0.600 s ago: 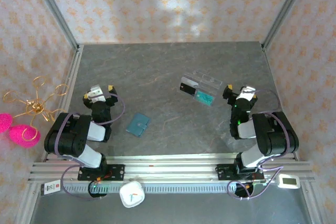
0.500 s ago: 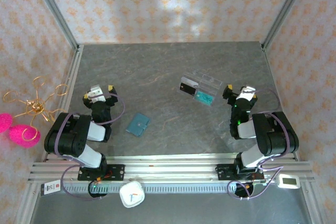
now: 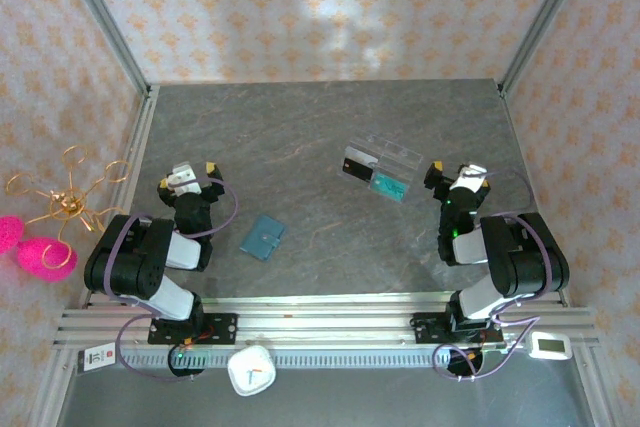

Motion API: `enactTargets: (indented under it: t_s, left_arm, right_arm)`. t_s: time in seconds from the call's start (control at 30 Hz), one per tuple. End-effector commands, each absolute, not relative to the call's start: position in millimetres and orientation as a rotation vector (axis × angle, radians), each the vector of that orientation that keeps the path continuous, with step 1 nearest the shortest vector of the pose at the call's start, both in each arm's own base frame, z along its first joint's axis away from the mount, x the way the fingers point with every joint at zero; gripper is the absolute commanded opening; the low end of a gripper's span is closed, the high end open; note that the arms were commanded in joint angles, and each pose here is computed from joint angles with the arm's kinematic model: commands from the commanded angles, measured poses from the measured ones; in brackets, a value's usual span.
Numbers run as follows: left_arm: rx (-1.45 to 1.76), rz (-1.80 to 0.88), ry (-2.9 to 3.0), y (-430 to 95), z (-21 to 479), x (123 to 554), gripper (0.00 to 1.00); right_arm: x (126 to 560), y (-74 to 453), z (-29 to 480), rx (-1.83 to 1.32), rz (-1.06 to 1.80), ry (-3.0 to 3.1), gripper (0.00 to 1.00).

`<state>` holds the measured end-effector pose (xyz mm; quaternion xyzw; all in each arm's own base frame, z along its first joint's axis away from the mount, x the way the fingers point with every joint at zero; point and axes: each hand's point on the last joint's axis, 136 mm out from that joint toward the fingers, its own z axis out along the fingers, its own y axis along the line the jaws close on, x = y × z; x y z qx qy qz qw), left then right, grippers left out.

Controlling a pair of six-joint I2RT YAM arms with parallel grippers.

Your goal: Take the credit cards out of the card holder

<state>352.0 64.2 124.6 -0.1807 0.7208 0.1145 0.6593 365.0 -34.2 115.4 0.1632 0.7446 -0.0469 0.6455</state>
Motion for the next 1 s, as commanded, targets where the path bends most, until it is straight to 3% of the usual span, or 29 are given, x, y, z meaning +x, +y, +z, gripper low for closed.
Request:
enactTargets:
  t_s: [0.0,0.77,0.97]
  left_arm:
    - [-0.408,0.235,1.58,63,138,356,0.99]
    - [-0.407,0.235,1.582,63,137,356,0.99]
    - [-0.333,0.267,1.605,45,165,361,0.99]
  right_arm:
    - [366,-35,127,0.378,-0.096,1.65,1.0]
    - [366,-35,127,0.38,-0.09,1.65,1.0]
    - [376,-51,143,0.494,-0.172,1.693,1.0]
